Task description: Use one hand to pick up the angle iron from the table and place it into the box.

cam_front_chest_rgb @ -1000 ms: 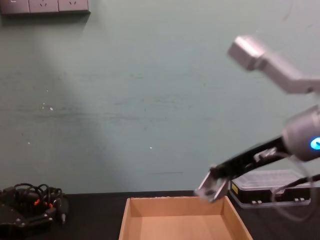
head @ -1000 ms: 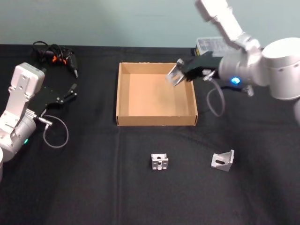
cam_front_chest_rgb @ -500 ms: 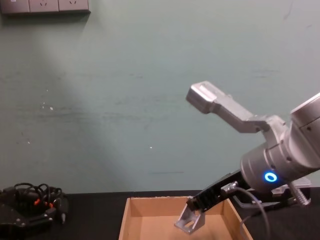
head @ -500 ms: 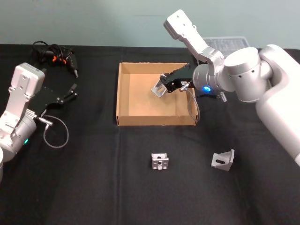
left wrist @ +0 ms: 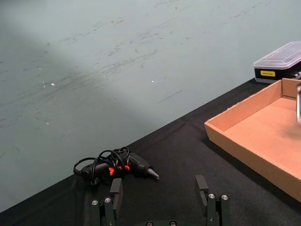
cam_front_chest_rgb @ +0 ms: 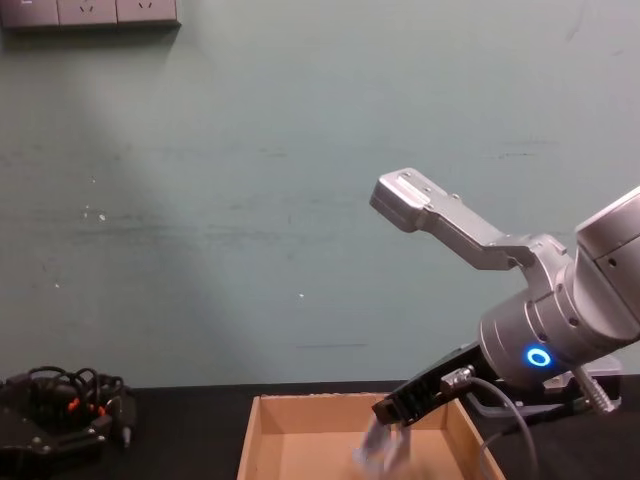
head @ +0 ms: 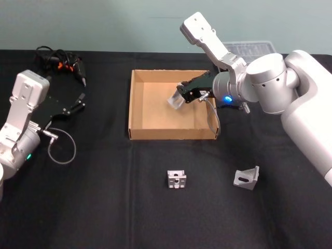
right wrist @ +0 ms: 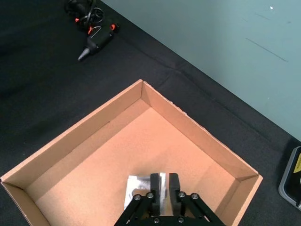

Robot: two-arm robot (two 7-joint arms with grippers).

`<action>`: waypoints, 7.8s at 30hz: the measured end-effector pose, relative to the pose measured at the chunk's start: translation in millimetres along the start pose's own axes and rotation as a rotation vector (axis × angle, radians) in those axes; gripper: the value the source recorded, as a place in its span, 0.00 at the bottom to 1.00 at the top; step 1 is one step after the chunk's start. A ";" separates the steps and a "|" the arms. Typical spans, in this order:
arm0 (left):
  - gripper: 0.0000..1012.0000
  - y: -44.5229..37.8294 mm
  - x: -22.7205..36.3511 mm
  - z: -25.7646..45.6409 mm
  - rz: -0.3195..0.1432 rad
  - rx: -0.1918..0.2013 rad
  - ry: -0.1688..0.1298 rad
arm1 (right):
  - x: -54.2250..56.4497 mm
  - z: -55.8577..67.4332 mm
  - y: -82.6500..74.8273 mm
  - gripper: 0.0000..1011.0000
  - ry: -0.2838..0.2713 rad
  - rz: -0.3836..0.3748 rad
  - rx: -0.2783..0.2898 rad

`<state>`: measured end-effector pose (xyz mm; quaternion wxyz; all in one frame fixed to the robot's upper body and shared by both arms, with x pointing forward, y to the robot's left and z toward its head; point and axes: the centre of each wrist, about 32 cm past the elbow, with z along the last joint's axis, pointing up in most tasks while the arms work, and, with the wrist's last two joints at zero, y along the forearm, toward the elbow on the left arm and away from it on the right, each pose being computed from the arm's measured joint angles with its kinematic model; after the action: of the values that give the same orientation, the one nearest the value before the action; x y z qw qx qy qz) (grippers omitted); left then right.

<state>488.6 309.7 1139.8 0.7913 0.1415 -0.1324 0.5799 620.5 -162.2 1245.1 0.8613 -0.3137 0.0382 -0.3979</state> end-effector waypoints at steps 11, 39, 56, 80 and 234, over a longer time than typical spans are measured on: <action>0.99 0.0 0.0 0.0 0.000 0.000 0.000 | 0.2 -0.1 -1.3 0.44 0.002 0.001 0.003; 0.99 0.0 0.1 0.0 0.000 0.000 0.000 | -8.7 -50.1 -111.3 0.99 -0.031 0.007 0.203; 0.99 0.0 0.0 0.0 0.000 0.000 0.000 | -16.5 -144.0 -195.4 0.99 -0.091 0.164 0.258; 0.99 0.0 0.0 0.0 0.000 0.000 0.000 | 11.2 -229.9 -195.6 0.99 -0.081 0.272 0.237; 0.99 0.0 0.0 0.0 0.000 0.000 0.000 | 35.8 -13.2 25.0 0.80 0.158 0.023 0.023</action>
<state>488.6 309.7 1139.8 0.7913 0.1415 -0.1325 0.5799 657.2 -182.2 1226.8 0.8637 -0.2709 0.1050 -0.4119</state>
